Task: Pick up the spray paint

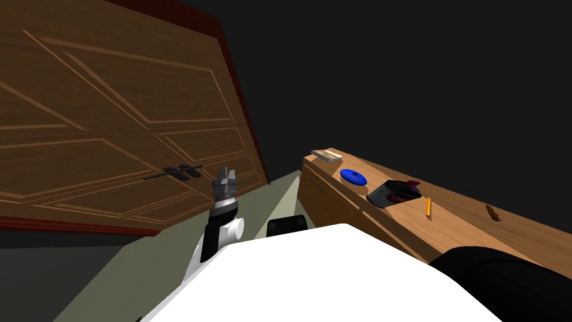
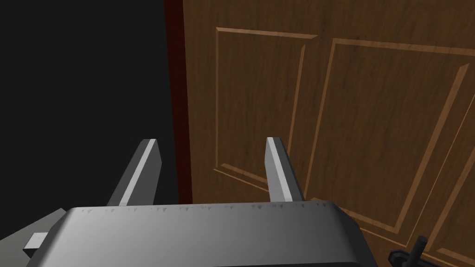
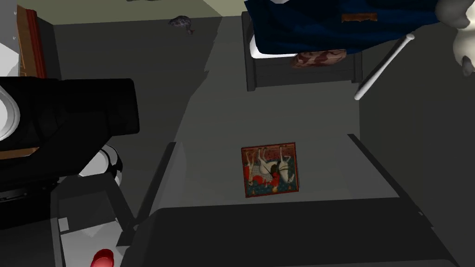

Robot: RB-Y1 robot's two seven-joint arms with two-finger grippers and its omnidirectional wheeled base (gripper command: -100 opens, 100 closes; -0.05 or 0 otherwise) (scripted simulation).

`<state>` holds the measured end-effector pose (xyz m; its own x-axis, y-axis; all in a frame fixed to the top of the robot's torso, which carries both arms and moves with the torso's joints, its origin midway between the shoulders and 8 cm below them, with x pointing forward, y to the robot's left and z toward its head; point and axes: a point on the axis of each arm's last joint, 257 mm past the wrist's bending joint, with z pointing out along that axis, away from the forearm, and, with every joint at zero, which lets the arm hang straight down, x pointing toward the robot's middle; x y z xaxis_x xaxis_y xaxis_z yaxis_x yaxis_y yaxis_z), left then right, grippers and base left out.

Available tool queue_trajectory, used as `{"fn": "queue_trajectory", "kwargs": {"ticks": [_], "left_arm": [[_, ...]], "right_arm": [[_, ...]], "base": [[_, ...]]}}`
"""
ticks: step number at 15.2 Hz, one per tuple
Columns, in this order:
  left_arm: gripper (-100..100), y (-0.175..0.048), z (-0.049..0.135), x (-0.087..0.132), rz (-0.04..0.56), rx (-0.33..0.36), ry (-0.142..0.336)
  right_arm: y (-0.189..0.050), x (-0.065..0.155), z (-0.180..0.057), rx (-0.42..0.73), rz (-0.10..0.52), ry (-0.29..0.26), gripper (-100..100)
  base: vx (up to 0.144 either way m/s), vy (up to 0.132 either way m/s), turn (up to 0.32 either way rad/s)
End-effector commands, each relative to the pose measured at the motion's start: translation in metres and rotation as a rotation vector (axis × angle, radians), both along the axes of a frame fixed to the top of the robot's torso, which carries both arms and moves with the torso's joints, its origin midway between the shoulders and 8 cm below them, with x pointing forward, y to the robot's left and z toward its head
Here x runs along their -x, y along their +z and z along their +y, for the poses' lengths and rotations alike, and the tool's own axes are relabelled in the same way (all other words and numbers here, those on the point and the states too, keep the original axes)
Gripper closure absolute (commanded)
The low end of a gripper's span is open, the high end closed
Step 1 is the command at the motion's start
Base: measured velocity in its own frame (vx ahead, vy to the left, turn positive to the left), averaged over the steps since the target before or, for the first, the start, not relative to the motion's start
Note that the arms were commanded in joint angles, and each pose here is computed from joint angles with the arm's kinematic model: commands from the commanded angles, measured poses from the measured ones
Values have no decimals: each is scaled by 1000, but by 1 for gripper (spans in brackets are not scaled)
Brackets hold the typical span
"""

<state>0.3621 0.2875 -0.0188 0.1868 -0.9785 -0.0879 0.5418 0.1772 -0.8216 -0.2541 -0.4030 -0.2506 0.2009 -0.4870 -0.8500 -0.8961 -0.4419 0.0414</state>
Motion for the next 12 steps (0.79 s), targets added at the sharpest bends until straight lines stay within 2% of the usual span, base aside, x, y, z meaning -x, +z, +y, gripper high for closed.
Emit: {"fn": "queue_trajectory", "kwargs": {"ticks": [1, 4, 5, 7, 10, 11, 12], "left_arm": [[0, 0, 0, 0, 0, 0, 0], [0, 0, 0, 0, 0, 0, 0], [0, 0, 0, 0, 0, 0, 0], [0, 0, 0, 0, 0, 0, 0], [0, 0, 0, 0, 0, 0, 0], [0, 0, 0, 0, 0, 0, 0], [0, 0, 0, 0, 0, 0, 0]], "right_arm": [[22, 0, -11, 28, 70, -50, -100], [16, -14, -9, 46, 49, -105, -100], [41, -5, -27, 89, 143, -135, -100], [42, -16, -27, 92, 132, -169, -100], [36, -27, -27, 108, 112, -209, -100], [59, -24, -45, 160, 189, -244, -100], [59, -31, -46, 162, 179, -265, -100]], "base": [[5, -20, 310], [5, -18, 40], [7, -7, 205], [9, -21, 213], [1, -10, -13], [1, -8, 197], [0, -24, 296]]}}
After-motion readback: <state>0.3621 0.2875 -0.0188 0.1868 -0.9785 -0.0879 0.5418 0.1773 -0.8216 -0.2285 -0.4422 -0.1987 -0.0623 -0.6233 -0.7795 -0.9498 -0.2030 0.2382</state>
